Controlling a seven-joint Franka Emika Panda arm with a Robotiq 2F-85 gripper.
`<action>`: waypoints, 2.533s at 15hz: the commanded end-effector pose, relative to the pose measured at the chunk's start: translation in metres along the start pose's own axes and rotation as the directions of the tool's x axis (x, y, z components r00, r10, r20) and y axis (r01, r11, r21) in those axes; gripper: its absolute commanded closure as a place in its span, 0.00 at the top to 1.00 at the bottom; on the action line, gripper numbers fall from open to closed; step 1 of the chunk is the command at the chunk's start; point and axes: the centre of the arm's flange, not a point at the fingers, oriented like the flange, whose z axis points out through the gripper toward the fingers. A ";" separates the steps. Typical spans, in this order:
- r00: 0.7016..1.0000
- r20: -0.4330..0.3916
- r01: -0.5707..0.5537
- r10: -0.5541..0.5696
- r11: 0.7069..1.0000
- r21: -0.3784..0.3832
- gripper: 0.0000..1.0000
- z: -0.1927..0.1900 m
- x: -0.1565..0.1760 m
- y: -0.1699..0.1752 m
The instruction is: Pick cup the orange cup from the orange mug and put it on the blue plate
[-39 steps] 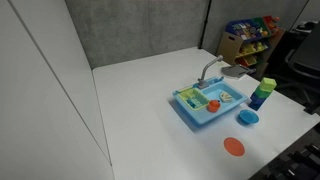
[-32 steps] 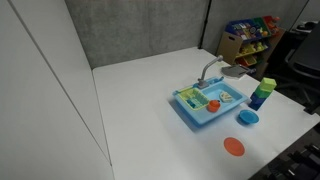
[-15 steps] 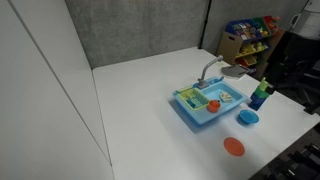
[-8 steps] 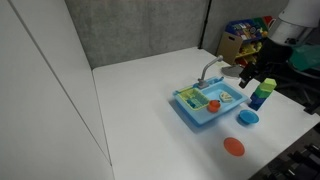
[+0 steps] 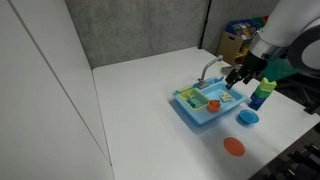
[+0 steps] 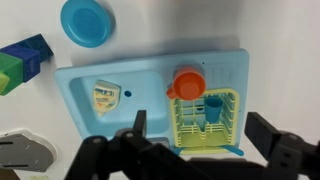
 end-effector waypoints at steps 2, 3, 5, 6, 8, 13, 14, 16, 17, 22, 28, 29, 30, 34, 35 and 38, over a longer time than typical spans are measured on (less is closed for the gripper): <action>0.999 0.018 -0.025 0.026 0.998 -0.056 1.00 0.040 0.022 -0.003; 0.999 0.032 -0.028 0.031 0.997 -0.066 1.00 0.048 0.024 -0.003; 0.998 0.061 -0.031 0.036 0.996 -0.078 1.00 0.063 0.028 -0.004; 0.997 0.067 -0.032 0.037 0.996 -0.083 1.00 0.070 0.029 -0.005; 0.995 0.089 -0.029 0.036 0.996 -0.083 1.00 0.082 0.033 -0.010; 0.995 0.096 0.001 0.006 0.997 -0.075 1.00 0.092 0.024 -0.013; 0.995 0.098 0.004 0.003 0.997 -0.077 1.00 0.094 0.024 -0.014; 0.995 0.100 0.007 0.001 0.997 -0.079 1.00 0.095 0.023 -0.015; 0.995 0.100 0.006 0.002 0.997 -0.080 1.00 0.095 0.023 -0.014; 0.995 0.096 0.005 0.002 0.997 -0.073 1.00 0.098 0.027 -0.012; 0.995 0.098 -0.014 0.019 0.999 -0.048 1.00 0.119 0.040 -0.018; 0.996 0.090 -0.017 0.021 0.999 -0.043 1.00 0.123 0.042 -0.019; 0.996 0.086 -0.020 0.023 0.999 -0.039 1.00 0.127 0.044 -0.020; 0.997 0.071 -0.020 0.021 1.000 -0.005 1.00 0.137 0.053 -0.027; 0.997 0.070 -0.018 0.018 1.000 -0.001 0.87 0.139 0.055 -0.028; 0.997 0.071 -0.013 0.012 1.000 0.008 0.60 0.142 0.058 -0.032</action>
